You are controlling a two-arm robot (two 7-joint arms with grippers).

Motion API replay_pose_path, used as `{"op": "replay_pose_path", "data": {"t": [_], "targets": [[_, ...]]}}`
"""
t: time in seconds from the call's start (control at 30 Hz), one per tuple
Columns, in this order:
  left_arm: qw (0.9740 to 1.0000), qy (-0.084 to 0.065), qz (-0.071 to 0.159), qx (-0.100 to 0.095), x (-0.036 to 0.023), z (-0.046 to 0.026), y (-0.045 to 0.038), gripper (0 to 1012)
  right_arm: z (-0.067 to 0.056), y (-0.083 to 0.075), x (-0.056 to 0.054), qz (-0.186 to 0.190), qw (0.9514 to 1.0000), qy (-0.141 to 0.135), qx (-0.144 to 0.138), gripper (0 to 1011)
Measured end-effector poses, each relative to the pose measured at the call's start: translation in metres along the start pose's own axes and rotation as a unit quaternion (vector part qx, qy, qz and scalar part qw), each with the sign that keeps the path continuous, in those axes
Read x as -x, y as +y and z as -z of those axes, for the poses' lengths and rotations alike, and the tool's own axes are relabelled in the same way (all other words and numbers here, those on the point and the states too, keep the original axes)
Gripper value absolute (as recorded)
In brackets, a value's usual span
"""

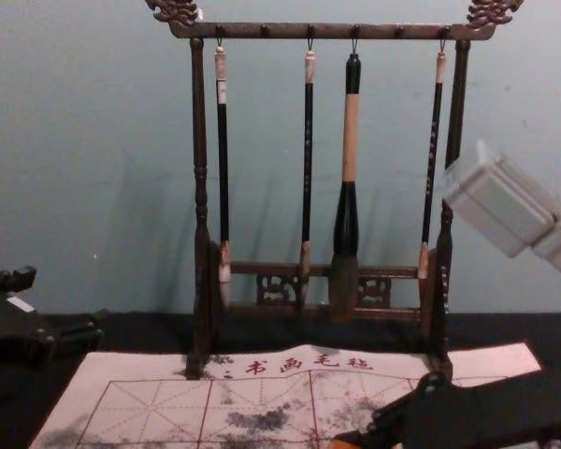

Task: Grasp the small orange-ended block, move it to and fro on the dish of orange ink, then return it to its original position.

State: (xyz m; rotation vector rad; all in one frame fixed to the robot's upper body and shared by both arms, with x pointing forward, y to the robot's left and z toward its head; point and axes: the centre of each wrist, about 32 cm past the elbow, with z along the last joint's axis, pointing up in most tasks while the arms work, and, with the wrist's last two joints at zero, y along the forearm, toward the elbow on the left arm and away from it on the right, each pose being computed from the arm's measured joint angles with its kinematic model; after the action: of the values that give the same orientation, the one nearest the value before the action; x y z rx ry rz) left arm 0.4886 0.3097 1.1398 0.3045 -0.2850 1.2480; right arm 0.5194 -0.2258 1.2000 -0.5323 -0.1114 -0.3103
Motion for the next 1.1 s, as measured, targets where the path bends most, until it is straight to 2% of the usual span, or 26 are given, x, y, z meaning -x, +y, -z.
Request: {"op": "replay_pose_path", "data": {"t": [0.13,0.37,0.67,1.1], "targets": [[1.0,0.0,0.0,0.0,0.0,0.0,0.0,1001,-0.002,0.004,-0.001,-0.001,1.0,-0.002,0.0,107],[1.0,0.0,0.0,0.0,0.0,0.0,0.0,1001,-0.003,0.009,-0.011,0.013,0.9999,0.003,0.005,107],[1.0,0.0,0.0,0.0,0.0,0.0,0.0,1002,-0.004,0.007,-0.02,0.031,0.9995,0.011,0.006,107],[1.0,0.0,0.0,0.0,0.0,0.0,0.0,1001,0.003,-0.005,-0.018,0.035,0.9991,0.019,0.013,107]]}}
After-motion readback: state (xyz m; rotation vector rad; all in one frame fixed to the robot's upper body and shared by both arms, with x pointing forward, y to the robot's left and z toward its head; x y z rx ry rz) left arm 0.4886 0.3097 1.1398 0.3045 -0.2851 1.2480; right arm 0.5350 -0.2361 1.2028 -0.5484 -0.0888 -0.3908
